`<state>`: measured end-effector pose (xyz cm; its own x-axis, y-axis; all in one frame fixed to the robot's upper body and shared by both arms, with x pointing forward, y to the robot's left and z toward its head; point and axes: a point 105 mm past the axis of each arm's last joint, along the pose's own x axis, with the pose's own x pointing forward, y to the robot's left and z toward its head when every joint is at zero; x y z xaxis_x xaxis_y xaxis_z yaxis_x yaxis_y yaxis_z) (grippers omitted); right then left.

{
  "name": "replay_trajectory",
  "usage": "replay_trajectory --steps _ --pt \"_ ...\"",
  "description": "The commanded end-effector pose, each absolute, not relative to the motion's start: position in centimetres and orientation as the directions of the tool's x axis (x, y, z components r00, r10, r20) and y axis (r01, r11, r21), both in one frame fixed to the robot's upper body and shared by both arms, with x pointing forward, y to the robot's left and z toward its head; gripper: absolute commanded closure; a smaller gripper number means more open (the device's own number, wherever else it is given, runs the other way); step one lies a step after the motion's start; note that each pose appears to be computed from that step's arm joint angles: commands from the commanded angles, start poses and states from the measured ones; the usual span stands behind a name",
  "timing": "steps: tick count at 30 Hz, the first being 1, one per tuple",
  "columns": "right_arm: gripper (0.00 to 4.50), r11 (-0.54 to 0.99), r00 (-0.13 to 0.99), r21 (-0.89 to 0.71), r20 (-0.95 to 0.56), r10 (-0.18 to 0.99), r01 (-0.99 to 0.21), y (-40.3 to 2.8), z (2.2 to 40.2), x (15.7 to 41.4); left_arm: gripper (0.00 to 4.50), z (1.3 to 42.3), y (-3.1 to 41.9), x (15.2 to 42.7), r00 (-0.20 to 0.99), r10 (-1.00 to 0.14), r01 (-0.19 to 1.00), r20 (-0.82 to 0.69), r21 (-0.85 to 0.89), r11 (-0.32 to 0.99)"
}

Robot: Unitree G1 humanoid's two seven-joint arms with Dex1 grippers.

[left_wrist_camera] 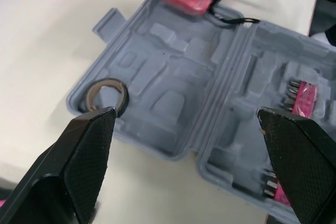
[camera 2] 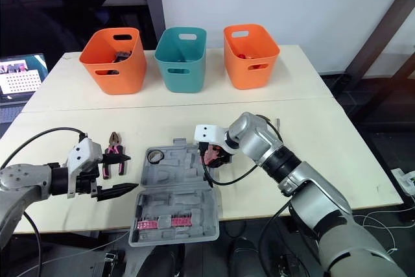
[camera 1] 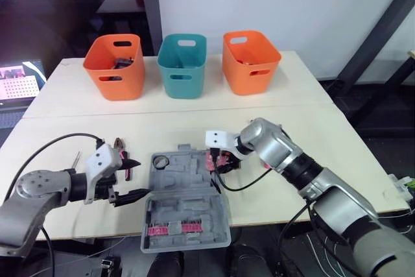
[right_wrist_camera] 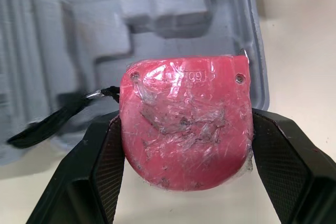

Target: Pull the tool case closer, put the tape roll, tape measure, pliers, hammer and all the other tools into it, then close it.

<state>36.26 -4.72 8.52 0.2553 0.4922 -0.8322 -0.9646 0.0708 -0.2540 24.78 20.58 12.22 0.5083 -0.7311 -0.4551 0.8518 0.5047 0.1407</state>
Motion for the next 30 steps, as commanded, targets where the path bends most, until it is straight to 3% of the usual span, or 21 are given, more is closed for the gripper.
replay_trajectory --steps 1,19,21,23,30 --pt "1.49 0.033 0.283 -0.307 -0.824 0.491 -0.951 -3.7 9.2 37.0 0.00 13.5 20.2 24.6 0.528 -0.736 0.845 -0.424 0.181 0.503" --pt "1.49 -0.026 0.284 -0.341 -0.819 0.499 -0.940 -2.2 8.9 37.7 0.00 12.3 21.1 24.4 0.532 -0.727 0.842 -0.434 0.179 0.510" --pt "0.46 -0.021 0.313 -0.372 -0.810 0.497 -0.928 -2.4 9.5 38.1 0.00 12.1 21.2 24.3 0.531 -0.727 0.842 -0.436 0.177 0.509" --pt "0.04 -0.023 0.326 -0.390 -0.798 0.506 -0.920 -2.2 10.1 38.2 0.00 11.8 21.2 24.2 0.528 -0.729 0.844 -0.435 0.172 0.508" --pt "0.04 -0.057 0.291 -0.388 -0.773 0.564 -0.920 -2.1 12.3 36.5 0.00 11.0 21.2 24.2 0.519 -0.736 0.849 -0.434 0.165 0.502"
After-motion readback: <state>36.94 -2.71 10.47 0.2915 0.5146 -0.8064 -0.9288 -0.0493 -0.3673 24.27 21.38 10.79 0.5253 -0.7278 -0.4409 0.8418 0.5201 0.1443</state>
